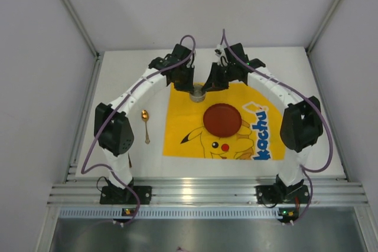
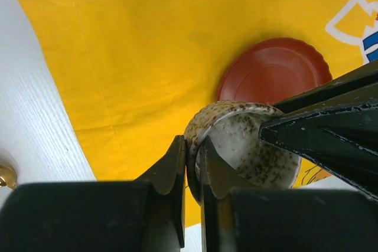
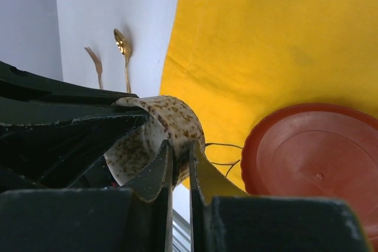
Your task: Set the dinner table for one person
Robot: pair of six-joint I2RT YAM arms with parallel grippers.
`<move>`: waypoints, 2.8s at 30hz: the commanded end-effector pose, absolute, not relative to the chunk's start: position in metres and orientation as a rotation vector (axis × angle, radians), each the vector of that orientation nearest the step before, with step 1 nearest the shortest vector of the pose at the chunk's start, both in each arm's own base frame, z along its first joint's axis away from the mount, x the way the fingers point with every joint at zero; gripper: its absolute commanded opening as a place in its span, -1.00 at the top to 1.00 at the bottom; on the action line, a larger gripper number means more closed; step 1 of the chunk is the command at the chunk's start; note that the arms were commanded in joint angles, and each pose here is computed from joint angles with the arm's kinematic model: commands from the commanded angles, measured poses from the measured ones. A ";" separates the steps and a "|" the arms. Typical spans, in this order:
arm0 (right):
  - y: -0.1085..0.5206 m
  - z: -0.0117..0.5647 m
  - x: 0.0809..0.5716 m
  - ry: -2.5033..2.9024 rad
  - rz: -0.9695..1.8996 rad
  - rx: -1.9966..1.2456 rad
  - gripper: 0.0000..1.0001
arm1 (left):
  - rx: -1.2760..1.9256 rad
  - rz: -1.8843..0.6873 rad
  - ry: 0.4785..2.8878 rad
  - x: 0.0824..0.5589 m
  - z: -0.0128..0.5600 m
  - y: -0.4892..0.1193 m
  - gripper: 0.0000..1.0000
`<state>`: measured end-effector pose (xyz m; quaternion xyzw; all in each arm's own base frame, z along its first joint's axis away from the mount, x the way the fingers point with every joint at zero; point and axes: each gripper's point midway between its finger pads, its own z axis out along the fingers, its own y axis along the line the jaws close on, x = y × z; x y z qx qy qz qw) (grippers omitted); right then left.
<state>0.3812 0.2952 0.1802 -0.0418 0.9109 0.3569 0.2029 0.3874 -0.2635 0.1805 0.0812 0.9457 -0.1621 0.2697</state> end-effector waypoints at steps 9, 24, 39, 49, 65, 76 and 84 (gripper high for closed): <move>0.265 0.185 0.384 2.508 0.833 -0.023 1.00 | 0.131 -0.523 2.356 0.393 0.250 -0.262 -0.13; 0.112 0.167 0.415 2.511 0.370 0.200 1.00 | -0.132 -0.231 2.367 0.391 0.236 -0.145 -0.64; -0.010 0.102 0.444 2.565 -0.087 0.559 1.00 | -0.315 -0.178 2.608 0.308 0.123 -0.096 -0.66; -0.032 0.065 0.443 2.597 -0.276 0.614 0.98 | -0.372 -0.160 2.640 0.292 0.111 -0.082 -0.66; 0.003 0.176 0.415 2.433 -0.039 0.607 -0.70 | -0.462 -0.037 2.790 0.279 0.048 -0.068 -0.34; 0.026 0.185 0.356 2.427 0.053 0.514 -0.65 | -0.375 0.082 2.808 0.316 0.016 -0.057 -0.11; 0.024 0.184 0.344 2.435 0.044 0.471 -0.62 | -0.340 0.148 2.876 0.312 -0.015 -0.048 0.28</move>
